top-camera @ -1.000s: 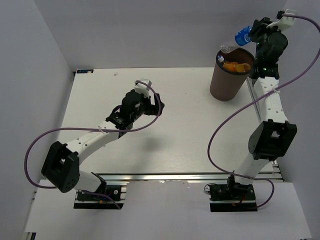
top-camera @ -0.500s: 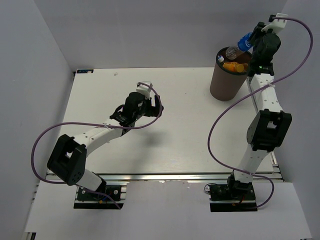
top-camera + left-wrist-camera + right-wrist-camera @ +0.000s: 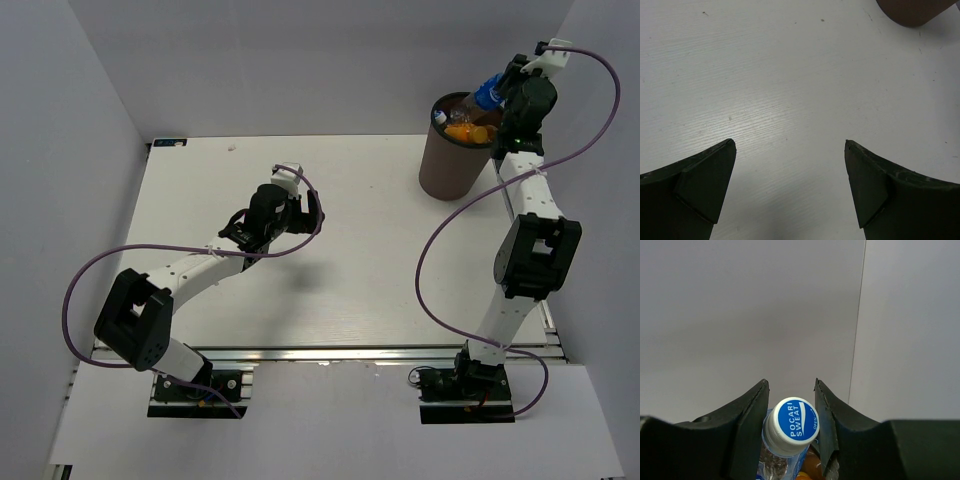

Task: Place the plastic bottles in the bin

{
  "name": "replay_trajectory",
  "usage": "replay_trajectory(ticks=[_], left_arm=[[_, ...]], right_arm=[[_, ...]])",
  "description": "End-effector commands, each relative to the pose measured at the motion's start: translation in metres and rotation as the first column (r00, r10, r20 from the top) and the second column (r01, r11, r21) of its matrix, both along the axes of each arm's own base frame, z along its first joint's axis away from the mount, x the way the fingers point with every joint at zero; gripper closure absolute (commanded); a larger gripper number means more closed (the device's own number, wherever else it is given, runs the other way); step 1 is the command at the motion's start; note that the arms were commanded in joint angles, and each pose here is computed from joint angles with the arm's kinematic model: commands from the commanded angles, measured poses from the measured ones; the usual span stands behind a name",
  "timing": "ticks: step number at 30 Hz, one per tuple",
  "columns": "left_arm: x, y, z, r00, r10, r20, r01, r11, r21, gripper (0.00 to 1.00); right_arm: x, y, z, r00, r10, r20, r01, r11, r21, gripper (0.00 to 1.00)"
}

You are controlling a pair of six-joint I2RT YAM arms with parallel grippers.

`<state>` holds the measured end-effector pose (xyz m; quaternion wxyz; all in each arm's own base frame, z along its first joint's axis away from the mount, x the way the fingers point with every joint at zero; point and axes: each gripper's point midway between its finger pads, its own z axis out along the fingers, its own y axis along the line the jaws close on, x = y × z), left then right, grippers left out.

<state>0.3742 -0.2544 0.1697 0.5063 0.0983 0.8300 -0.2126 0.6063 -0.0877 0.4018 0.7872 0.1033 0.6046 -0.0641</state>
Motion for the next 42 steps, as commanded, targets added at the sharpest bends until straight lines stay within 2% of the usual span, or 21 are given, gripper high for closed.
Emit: replay_trajectory(ticks=[1,2,3,7,13,16,17,18,27,32,42], left_arm=[[0.003,0.004,0.013,0.999,0.025,0.023,-0.025,1.0,-0.009,0.02],[0.003,0.005,0.013,0.999,0.028,0.022,-0.028,1.0,-0.007,0.02],[0.002,0.006,0.013,0.999,0.029,0.021,-0.029,1.0,-0.006,0.02],[0.002,0.006,0.013,0.999,0.028,0.021,-0.028,1.0,-0.006,0.02],[0.0,0.002,0.016,1.0,0.008,0.024,-0.007,1.0,-0.023,0.02],[0.0,0.001,0.016,1.0,0.001,0.023,0.0,1.0,-0.025,0.02],[0.0,0.0,0.016,1.0,-0.001,0.021,0.001,1.0,-0.025,0.02],[0.0,0.0,0.016,1.0,-0.001,0.023,0.001,1.0,-0.026,0.02],[0.003,-0.002,0.011,1.0,-0.001,0.013,0.001,1.0,-0.015,0.02],[0.005,-0.005,0.008,1.0,-0.008,0.009,0.008,1.0,-0.015,0.02],[0.009,-0.011,0.002,1.0,-0.026,-0.004,0.026,1.0,-0.013,0.02]], right_arm=[[0.013,0.003,-0.037,0.997,0.012,-0.071,-0.011,1.0,0.011,0.73],[0.013,0.0,-0.038,0.997,-0.002,-0.074,0.003,1.0,0.014,0.58],[0.012,-0.002,-0.04,0.997,-0.014,-0.077,0.015,1.0,0.016,0.53],[0.007,-0.008,-0.032,0.997,-0.046,-0.061,0.047,0.999,0.01,0.46],[0.002,-0.012,-0.011,0.999,-0.032,-0.022,0.033,0.999,0.025,0.41],[0.005,-0.008,-0.009,1.0,0.0,-0.029,0.0,1.0,0.024,0.31],[0.006,-0.007,-0.006,0.999,0.004,-0.033,-0.003,1.0,0.026,0.17],[0.007,-0.008,-0.006,0.999,0.005,-0.036,-0.004,1.0,0.024,0.11],[0.01,-0.015,-0.003,0.999,-0.007,-0.051,0.008,1.0,0.018,0.11],[-0.002,-0.041,0.007,0.994,-0.094,-0.052,0.094,0.996,0.001,0.11],[-0.02,-0.053,0.009,0.992,-0.102,-0.073,0.1,0.994,-0.032,0.11]])
